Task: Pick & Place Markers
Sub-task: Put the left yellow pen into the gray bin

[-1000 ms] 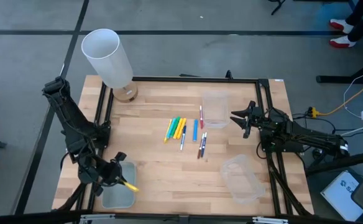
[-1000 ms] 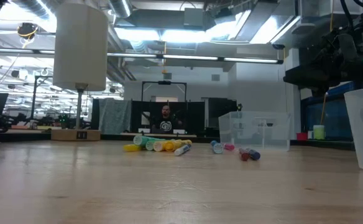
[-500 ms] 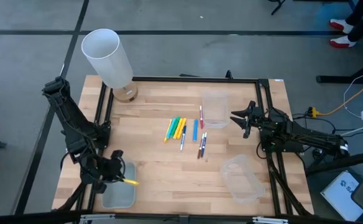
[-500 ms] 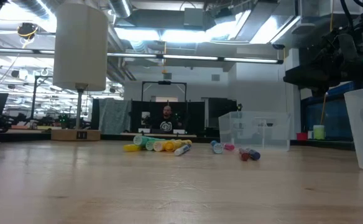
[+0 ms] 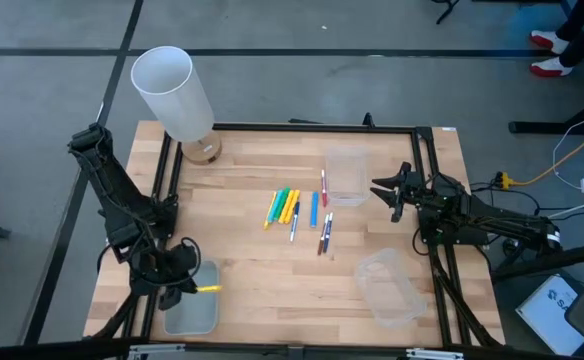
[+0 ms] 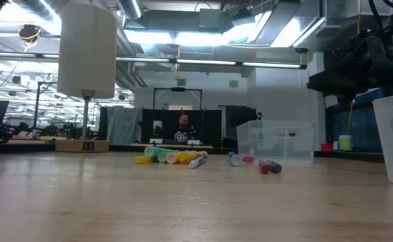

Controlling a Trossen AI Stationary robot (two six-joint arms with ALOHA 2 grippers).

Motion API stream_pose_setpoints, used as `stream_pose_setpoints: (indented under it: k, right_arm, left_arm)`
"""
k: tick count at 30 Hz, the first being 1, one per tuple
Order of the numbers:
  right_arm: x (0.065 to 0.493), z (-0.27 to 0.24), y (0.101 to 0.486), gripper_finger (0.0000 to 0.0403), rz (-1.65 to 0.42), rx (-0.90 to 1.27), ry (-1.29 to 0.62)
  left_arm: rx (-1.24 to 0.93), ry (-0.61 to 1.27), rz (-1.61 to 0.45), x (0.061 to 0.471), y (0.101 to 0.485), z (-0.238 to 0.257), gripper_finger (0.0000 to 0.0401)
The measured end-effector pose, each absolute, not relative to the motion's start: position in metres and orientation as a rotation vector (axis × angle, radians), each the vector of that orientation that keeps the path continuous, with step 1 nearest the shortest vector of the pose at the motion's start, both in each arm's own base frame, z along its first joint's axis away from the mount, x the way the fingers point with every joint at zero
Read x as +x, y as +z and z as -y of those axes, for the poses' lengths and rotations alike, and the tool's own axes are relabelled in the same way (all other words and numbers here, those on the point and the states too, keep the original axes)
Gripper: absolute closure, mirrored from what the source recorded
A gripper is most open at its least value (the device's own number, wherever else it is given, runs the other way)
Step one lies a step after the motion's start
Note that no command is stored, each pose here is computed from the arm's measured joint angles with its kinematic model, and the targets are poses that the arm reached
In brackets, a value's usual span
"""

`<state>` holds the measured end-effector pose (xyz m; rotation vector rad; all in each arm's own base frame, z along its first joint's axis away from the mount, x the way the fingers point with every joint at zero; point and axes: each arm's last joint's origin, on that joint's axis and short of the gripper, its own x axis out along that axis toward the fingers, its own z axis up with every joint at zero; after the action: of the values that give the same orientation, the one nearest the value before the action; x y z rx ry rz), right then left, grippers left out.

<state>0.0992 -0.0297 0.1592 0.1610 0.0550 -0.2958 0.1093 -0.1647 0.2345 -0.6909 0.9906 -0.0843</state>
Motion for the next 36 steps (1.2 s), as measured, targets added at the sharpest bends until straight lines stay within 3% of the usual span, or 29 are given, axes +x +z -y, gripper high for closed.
stream_pose_setpoints:
  k: [19,36]
  right_arm:
    - [0.099,0.030,0.159,0.0267,-0.055,0.161,-0.296]
    - [0.099,0.030,0.159,0.0267,-0.055,0.162,-0.296]
  left_arm:
    - [-1.225,0.293,-1.187,0.100,0.221,0.177,0.0377]
    - [-1.289,0.449,-1.185,0.097,0.217,0.171,0.0377]
